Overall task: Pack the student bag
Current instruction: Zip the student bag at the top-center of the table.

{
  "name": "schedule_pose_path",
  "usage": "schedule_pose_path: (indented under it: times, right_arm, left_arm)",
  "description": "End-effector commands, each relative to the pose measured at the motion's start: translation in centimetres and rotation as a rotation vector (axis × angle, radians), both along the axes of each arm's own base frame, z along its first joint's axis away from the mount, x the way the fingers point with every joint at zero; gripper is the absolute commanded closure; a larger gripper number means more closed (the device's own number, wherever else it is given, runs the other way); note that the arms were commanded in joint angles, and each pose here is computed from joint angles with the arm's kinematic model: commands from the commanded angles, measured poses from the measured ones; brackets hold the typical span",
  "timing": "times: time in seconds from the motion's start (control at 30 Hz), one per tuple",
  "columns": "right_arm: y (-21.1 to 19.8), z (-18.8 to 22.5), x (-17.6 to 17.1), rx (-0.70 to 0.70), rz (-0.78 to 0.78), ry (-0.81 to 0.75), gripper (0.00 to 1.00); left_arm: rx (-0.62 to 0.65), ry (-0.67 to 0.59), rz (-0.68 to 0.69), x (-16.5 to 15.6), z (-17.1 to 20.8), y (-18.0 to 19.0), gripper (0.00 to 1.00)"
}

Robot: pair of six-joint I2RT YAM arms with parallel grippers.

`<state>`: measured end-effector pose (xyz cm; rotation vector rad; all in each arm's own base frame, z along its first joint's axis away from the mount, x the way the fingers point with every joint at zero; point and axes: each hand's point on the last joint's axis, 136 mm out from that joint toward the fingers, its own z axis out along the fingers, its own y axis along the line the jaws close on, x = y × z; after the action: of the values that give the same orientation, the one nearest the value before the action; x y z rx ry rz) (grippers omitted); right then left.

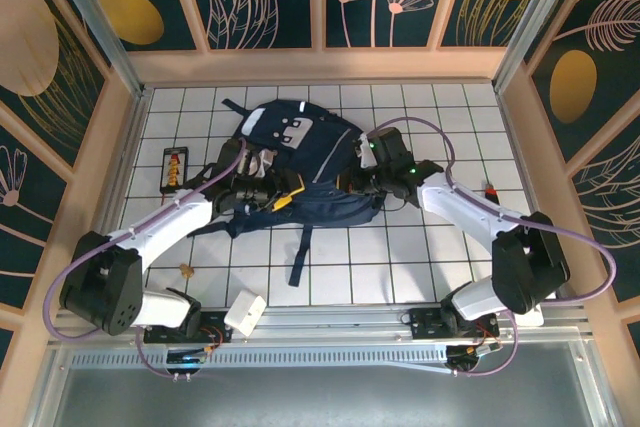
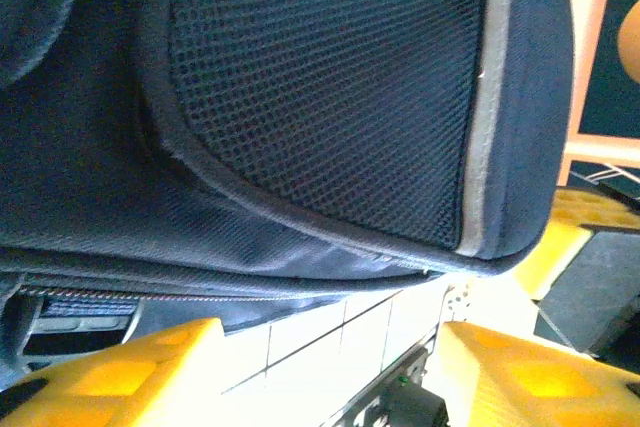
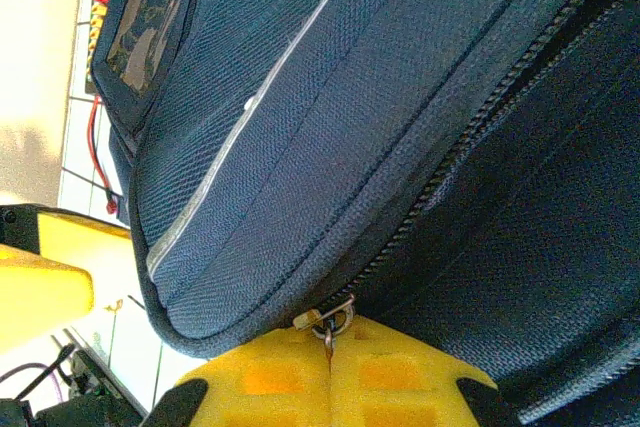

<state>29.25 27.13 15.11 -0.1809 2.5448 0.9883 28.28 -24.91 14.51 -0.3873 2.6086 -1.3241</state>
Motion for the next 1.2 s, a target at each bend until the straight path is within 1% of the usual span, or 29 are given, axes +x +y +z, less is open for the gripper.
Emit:
schedule_pose_path:
  times: [0.0, 0.1, 0.33, 0.43, 0.47, 0.53, 0.6, 0.63, 0.77, 0.8, 0.87, 0.93, 0.97, 1.0, 1.07, 1.17]
  right_arm:
    - [1.3, 2.4, 1.3, 0.061, 0.013, -0.072, 1.0]
    - [1.6, 2.5, 1.2, 0.064, 0.015, -0.075, 1.0]
    - [2.9, 2.9, 0.1, 0.053, 0.057, -0.106, 1.0]
    - [4.1, 2.9, -0.7, 0.051, 0.095, -0.145, 1.0]
    - [4.5, 2.9, -0.9, 0.048, 0.108, -0.158, 1.0]
    - [4.9, 2.8, -1.1, 0.031, 0.119, -0.176, 1.0]
    - [4.6, 2.1, -0.9, -0.009, 0.121, -0.181, 1.0]
    - [4.3, 1.7, -0.6, -0.047, 0.118, -0.192, 1.0]
    - [0.6, 0.1, 1.7, -0.312, 0.108, -0.257, 1.0]
    - [-0.6, -0.1, 2.4, -0.377, 0.103, -0.278, 1.0]
    - [-2.9, -0.2, 3.9, -0.468, 0.091, -0.302, 1.0]
    - [-4.8, -0.6, 5.2, -0.515, 0.09, -0.309, 1.0]
    - [-5.4, -0.7, 5.6, -0.524, 0.1, -0.311, 1.0]
    - [-5.3, -1.0, 5.7, -0.528, 0.126, -0.319, 1.0]
    - [-6.4, -1.3, 7.0, -0.546, 0.127, -0.344, 1.0]
    - [-7.5, -2.0, 9.0, -0.588, 0.13, -0.364, 1.0]
  left_arm:
    - [-0.072, 0.159, 0.148, 0.7, 0.6, -0.3, 0.36]
    - [-0.134, 0.187, 0.181, 1.7, 0.4, -1.1, 0.36]
    - [-0.108, 0.216, 0.247, 3.6, -0.1, -1.3, 0.42]
    - [-0.104, 0.266, 0.282, 3.9, -1.0, -1.3, 0.45]
    - [-0.104, 0.283, 0.299, 4.0, -1.2, -1.3, 0.51]
    - [-0.095, 0.303, 0.319, 4.1, -1.8, -1.2, 0.72]
    - [-0.079, 0.279, 0.31, 4.3, -1.9, -1.1, 0.93]
    - [-0.075, 0.249, 0.295, 4.6, -1.7, -1.2, 1.0]
    - [-0.015, 0.111, 0.228, 6.3, -1.2, 0.1, 1.0]
    - [0.032, 0.092, 0.218, 6.6, -1.7, 1.0, 1.0]
    - [0.133, 0.007, 0.153, 7.8, -1.3, 2.0, 1.0]
    - [0.274, -0.019, 0.089, 8.2, -1.9, 3.2, 1.0]
    - [0.303, -0.045, 0.043, 8.3, -1.8, 3.2, 1.0]
    - [0.325, -0.055, 0.01, 8.3, -1.8, 3.2, 1.0]
    - [0.323, -0.082, -0.045, 7.9, -1.7, 3.0, 1.0]
    - [0.362, -0.094, -0.123, 6.7, -2.8, 3.4, 1.0]
